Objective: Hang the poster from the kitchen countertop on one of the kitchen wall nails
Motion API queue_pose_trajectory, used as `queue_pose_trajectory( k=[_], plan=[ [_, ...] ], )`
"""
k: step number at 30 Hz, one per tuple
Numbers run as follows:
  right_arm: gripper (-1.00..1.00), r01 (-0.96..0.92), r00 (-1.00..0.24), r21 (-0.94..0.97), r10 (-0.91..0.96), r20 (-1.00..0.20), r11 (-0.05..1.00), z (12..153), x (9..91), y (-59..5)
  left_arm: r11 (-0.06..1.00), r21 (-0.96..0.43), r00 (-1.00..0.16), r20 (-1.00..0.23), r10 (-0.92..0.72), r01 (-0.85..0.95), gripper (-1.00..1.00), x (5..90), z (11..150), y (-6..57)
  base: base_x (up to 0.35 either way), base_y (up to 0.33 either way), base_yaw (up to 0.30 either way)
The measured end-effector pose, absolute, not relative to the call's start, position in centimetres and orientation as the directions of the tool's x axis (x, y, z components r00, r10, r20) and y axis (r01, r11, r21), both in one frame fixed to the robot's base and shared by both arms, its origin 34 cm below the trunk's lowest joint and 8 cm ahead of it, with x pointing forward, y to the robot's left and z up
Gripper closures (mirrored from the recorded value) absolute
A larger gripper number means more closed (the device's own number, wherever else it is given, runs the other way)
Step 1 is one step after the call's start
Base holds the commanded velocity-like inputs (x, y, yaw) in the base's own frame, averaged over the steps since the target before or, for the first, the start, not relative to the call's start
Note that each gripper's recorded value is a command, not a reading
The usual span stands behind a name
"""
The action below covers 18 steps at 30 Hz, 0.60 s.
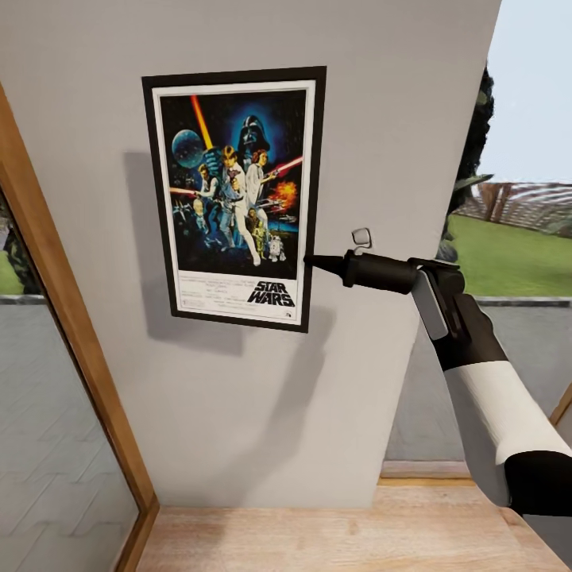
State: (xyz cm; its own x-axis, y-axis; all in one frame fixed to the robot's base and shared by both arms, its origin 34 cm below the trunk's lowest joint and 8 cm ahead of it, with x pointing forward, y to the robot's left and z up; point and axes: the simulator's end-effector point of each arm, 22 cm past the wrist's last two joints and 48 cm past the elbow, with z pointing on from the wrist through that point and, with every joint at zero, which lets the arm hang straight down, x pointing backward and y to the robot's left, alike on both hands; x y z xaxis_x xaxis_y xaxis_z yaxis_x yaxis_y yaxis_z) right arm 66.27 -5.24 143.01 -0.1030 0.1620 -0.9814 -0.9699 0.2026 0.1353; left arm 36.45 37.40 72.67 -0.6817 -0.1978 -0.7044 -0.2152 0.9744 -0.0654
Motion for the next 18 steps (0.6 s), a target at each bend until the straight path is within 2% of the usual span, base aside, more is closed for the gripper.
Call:
queue_pose_trajectory(
  k=[7,13,18],
  plan=[
    [1.0,-0.97,-0.103,0.136,0.161,-0.981,0.203,142.97,66.3,-5.22,0.974,-0.065,-0.682,-0.704,-0.198,-0.215,-1.0,36.46,72.66,37.41,0.027,0.0,0.0],
    [1.0,-0.97,-0.103,0.135,0.161,-0.982,0.203,142.97,66.29,-5.22,0.974,-0.065,-0.682,-0.704,-0.198,-0.215,-1.0,36.45,72.67,37.41,0.136,0.0,0.0],
    [1.0,-0.97,-0.103,0.136,0.161,-0.981,0.203,142.97,66.3,-5.21,0.974,-0.065,-0.682,-0.704,-0.198,-0.215,-1.0,36.46,72.66,37.41,0.041,0.0,0.0]
  ],
)
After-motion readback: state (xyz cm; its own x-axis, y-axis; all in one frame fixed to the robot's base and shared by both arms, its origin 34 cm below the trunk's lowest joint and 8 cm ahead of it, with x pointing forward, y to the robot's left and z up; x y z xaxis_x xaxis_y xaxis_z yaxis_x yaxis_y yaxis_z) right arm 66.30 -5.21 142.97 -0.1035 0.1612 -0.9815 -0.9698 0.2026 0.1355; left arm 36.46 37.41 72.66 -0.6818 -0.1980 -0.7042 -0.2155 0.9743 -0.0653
